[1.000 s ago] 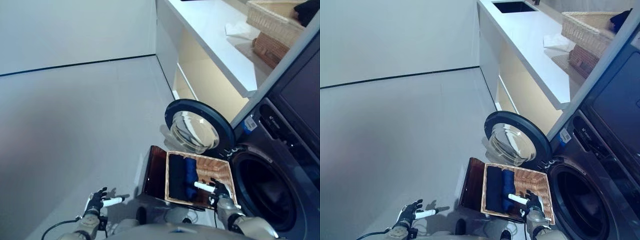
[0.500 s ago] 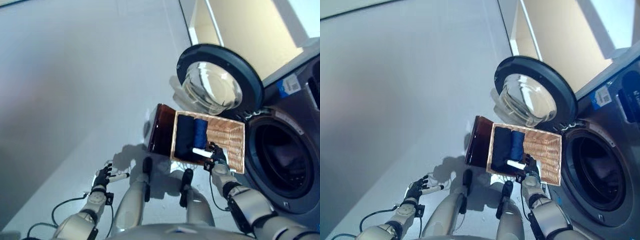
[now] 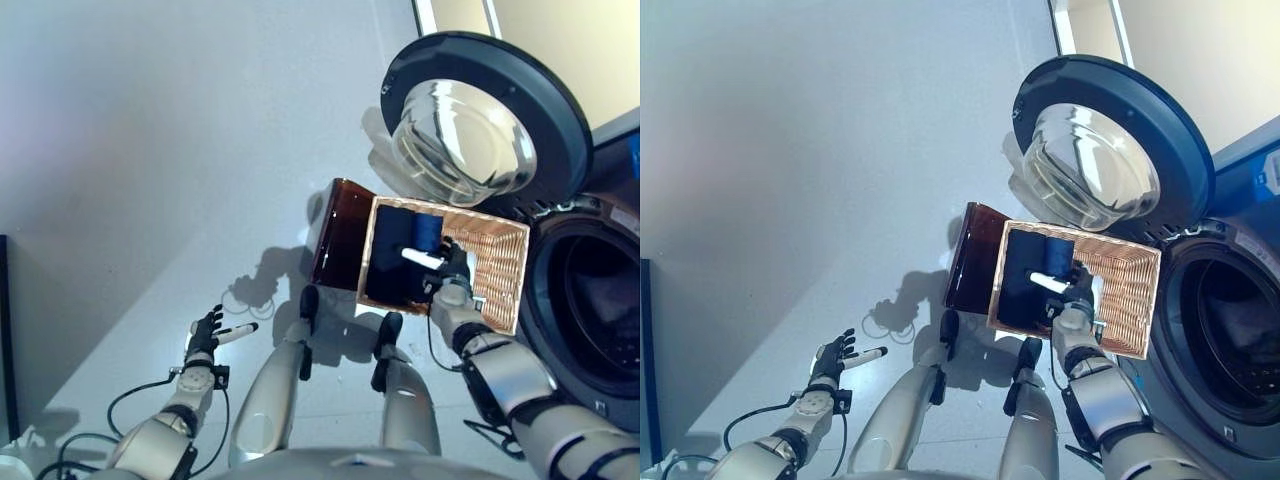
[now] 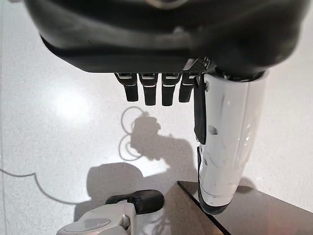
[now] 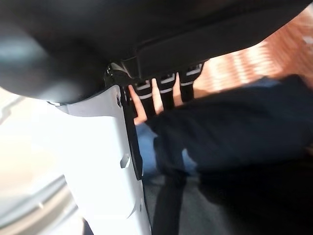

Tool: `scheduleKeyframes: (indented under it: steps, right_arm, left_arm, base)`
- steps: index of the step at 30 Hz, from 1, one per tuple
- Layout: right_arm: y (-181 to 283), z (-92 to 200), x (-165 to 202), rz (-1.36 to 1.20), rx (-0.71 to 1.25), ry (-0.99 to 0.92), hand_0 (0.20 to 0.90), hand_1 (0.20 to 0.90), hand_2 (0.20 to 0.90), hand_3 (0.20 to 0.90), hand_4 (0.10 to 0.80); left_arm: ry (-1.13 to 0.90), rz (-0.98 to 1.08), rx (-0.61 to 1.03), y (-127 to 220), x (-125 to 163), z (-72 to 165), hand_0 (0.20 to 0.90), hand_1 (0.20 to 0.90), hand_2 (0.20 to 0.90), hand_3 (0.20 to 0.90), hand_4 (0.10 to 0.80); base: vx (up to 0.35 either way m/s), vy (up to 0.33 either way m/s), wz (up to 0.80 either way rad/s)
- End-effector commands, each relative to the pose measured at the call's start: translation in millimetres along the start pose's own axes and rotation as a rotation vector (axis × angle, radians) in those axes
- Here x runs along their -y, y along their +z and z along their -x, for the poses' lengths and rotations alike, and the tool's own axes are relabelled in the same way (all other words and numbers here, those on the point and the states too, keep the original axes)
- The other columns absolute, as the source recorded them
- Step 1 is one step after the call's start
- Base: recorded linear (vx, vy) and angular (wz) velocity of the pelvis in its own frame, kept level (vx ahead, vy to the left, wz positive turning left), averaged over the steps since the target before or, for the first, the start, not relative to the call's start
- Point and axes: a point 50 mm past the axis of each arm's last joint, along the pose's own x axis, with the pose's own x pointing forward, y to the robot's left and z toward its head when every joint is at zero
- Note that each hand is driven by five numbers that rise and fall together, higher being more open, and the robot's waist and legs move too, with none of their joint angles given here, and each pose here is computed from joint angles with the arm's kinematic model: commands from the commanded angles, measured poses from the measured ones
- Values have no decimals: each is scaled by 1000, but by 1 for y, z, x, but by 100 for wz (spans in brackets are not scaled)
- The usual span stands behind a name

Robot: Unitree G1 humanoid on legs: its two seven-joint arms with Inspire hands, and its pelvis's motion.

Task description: Pick up the clothes and place them into the washing machine

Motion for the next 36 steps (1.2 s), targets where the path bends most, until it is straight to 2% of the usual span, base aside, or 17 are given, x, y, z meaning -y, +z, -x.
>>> scheduleKeyframes:
  steps: [1,11,17,18,19,20,21,22,23,36]
  right_arm:
    - [28,-14,37,-18,103,-144,900,900,900,900,800]
    - [58,-19,44,-32,174,-183,900,900,900,900,800]
    - [60,-17,36,-42,191,-163,900,900,900,900,800]
    - [60,-17,34,-42,192,-158,801,801,801,801,729]
    - [60,-17,34,-40,192,-154,755,755,755,755,696]
    - [60,-17,33,-37,194,-151,527,527,527,527,533]
    - [61,-17,32,-37,198,-148,376,376,376,376,425]
    - [62,-16,31,-40,202,-146,304,304,304,304,375]
    - [62,-16,31,-38,205,-145,200,200,200,200,300]
    - [65,-17,35,13,221,-157,200,200,200,200,300]
  left_arm:
    - [89,48,61,9,-16,-3,900,900,900,900,800]
    - [69,107,178,39,-7,-8,900,900,900,900,800]
    - [64,114,174,36,-5,-7,900,900,900,900,800]
    - [65,111,171,35,-5,-7,900,900,900,900,800]
    - [66,106,167,35,-6,-7,900,900,900,900,800]
    - [68,104,165,35,-6,-7,900,900,900,900,800]
    - [69,102,164,35,-6,-7,900,900,900,900,800]
    - [73,100,164,35,-7,-7,900,900,900,900,800]
    - [72,100,166,36,-7,-8,900,900,900,900,800]
    - [91,84,164,36,-10,-8,900,900,900,900,800]
  base:
    - [0,0,0]
    - [3,3,4]
    - [25,5,5]
    - [32,-4,1]
    - [33,-4,0]
    - [0,0,0]
    - [21,-3,3]
    - [19,-4,4]
    - [19,-7,5]
    - [2,-2,7]
